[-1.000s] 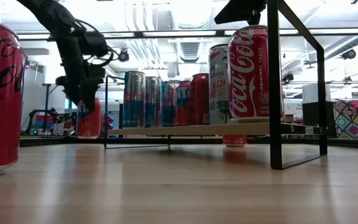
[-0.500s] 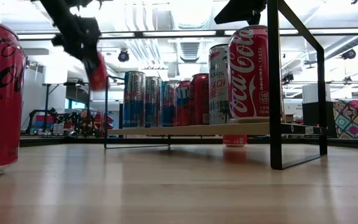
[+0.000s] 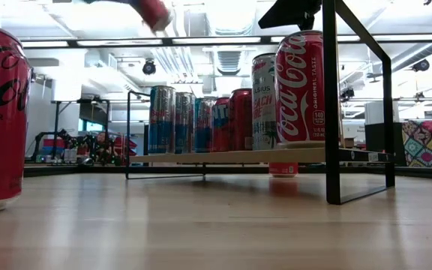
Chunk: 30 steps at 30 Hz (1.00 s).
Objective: Place canned beverage on shelf
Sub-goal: Put the left orange soda can on the shelf aligned with the orange soda can on the shelf
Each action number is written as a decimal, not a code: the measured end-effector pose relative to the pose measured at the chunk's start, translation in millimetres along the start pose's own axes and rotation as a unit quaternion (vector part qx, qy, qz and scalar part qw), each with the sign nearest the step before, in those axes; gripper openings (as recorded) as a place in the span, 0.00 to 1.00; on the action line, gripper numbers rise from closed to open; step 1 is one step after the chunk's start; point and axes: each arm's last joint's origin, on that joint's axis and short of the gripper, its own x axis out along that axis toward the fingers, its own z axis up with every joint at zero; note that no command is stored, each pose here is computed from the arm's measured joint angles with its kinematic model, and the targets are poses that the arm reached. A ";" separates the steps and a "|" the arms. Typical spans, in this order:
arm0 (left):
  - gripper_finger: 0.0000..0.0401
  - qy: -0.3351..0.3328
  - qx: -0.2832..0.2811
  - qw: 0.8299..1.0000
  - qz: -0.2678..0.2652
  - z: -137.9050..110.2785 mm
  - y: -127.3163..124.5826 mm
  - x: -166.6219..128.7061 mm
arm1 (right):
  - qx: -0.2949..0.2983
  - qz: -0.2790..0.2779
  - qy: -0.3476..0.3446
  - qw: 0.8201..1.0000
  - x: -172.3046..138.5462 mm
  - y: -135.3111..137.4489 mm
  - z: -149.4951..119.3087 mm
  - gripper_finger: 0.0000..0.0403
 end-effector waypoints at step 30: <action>0.70 0.202 0.034 0.977 -0.061 -57.5 -160.5 81.3 | 0.018 0.014 0.002 1.000 0.0 0.9 -0.3 0.02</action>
